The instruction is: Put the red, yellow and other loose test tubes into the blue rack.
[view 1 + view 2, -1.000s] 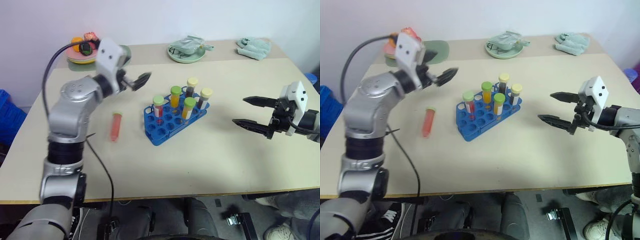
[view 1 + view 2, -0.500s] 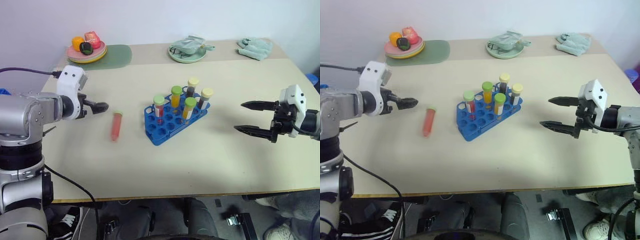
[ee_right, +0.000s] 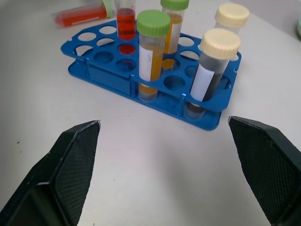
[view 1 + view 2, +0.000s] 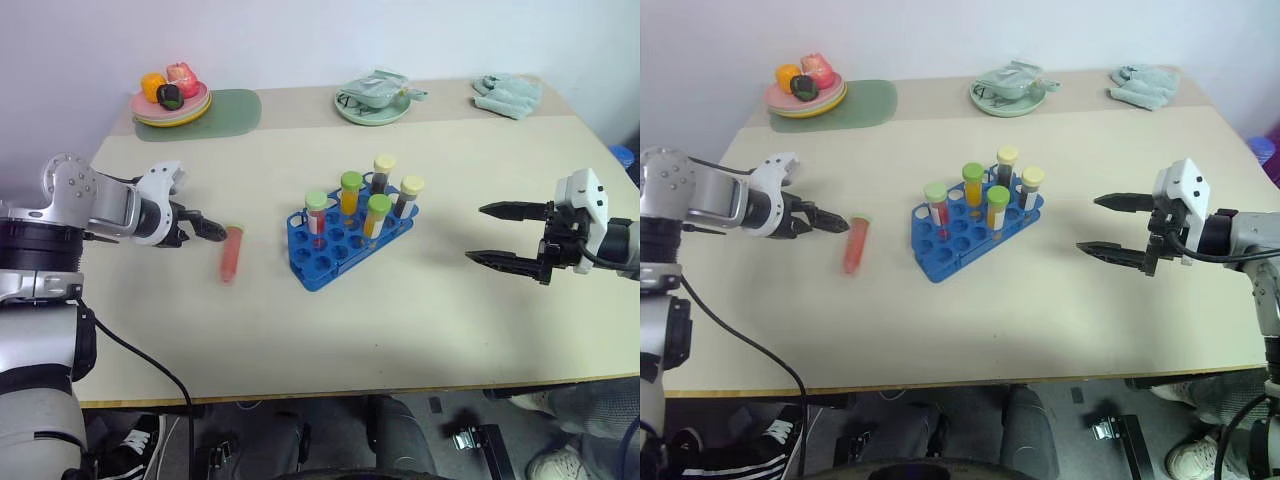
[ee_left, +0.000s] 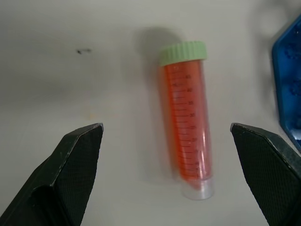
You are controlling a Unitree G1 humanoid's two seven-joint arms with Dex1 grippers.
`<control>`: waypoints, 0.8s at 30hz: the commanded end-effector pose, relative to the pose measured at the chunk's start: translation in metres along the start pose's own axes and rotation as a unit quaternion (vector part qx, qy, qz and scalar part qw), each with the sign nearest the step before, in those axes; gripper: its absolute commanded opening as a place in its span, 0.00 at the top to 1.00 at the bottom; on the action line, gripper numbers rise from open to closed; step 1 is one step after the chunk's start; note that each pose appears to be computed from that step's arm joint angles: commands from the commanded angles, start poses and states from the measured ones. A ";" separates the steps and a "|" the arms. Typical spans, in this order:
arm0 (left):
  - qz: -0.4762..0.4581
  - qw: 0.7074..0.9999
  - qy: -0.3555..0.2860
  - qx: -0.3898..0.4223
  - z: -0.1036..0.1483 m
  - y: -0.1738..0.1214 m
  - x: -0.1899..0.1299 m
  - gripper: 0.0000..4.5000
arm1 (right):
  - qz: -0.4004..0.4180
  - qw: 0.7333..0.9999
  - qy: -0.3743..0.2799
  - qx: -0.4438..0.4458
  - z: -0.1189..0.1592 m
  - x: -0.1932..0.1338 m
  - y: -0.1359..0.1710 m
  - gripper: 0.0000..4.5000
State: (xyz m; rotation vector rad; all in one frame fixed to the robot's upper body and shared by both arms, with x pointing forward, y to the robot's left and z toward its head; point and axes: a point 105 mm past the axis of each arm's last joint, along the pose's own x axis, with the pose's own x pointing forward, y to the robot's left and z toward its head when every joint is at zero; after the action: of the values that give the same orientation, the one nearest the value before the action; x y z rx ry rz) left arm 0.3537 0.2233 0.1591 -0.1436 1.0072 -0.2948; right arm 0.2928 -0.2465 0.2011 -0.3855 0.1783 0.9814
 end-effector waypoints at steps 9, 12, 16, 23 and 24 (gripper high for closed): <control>-0.002 0.999 0.039 -0.008 -0.001 -0.015 0.014 0.01 | -0.008 1.000 -0.013 -0.016 0.005 0.000 0.002 0.00; 0.009 0.999 0.050 -0.005 -0.008 -0.013 0.019 0.01 | -0.009 1.000 -0.013 -0.017 0.004 0.000 0.001 0.00; 0.017 0.998 0.054 -0.028 -0.009 -0.010 0.026 0.01 | -0.009 1.000 -0.012 -0.018 0.004 -0.001 0.002 0.00; 0.018 0.998 0.056 -0.037 -0.011 -0.017 0.037 0.13 | -0.006 1.000 -0.010 -0.021 0.008 -0.001 0.001 0.00; 0.021 0.997 0.055 -0.041 -0.011 -0.015 0.037 0.19 | -0.006 1.000 -0.011 -0.020 0.008 -0.001 0.002 0.00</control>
State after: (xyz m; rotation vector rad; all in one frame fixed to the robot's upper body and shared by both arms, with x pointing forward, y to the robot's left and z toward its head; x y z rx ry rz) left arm 0.3599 0.1974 0.1257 -0.1556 1.1370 -0.2250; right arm 0.2923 -0.2470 0.1949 -0.3738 0.1817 0.9709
